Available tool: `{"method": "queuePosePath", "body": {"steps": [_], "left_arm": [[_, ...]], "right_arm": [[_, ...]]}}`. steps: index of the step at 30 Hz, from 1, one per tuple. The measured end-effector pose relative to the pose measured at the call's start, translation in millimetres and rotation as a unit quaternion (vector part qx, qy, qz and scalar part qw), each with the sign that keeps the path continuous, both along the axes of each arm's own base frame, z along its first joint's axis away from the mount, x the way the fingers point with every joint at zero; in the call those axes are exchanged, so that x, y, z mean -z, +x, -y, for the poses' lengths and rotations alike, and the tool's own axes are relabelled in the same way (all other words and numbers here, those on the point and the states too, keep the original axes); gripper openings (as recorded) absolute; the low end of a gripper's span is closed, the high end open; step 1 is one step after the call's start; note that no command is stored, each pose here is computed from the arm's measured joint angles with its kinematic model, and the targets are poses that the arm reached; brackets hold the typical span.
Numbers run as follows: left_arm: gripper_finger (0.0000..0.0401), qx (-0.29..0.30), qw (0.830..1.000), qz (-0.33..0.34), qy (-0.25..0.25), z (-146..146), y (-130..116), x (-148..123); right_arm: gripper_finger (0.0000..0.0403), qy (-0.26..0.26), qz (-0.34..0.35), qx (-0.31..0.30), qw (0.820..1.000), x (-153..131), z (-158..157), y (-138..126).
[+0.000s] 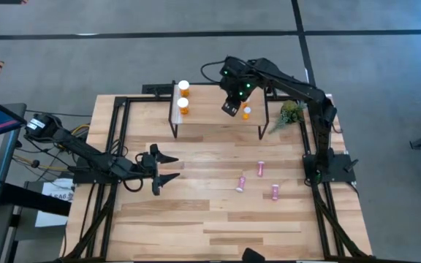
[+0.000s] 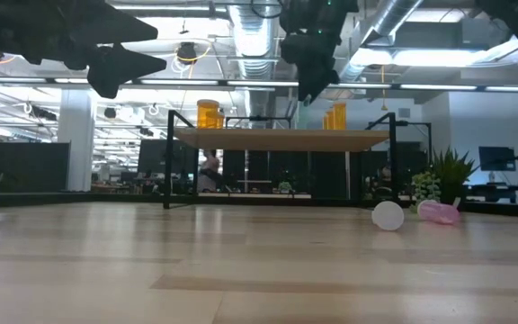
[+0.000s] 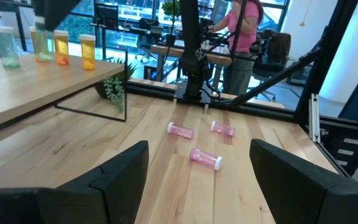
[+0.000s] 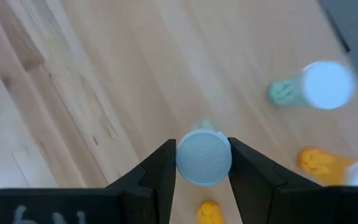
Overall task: Pick and place medicine bottles onto shelf by color
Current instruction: Put the blue pill bottle on the shelf aligned with the blue pill bottle
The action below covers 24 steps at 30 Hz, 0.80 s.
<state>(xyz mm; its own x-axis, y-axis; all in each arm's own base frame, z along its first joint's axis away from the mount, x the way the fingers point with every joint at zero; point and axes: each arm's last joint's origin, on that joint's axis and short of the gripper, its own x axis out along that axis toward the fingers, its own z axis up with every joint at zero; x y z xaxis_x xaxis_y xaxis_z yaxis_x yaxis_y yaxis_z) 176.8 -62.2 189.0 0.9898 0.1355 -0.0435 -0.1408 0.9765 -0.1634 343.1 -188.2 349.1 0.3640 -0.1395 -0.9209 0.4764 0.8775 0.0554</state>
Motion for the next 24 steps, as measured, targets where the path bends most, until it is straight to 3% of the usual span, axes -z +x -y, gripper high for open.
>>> {"method": "queuePosePath", "body": {"steps": [6,24], "left_arm": [[0.0268,0.000,1.000,0.000,-0.001,0,0,0],[0.0268,0.000,1.000,0.000,0.000,0,0,0]], "right_arm": [[0.0155,0.006,-0.021,-0.013,1.000,20,1,2],[0.0155,0.002,0.006,0.027,1.000,20,15,0]]}}
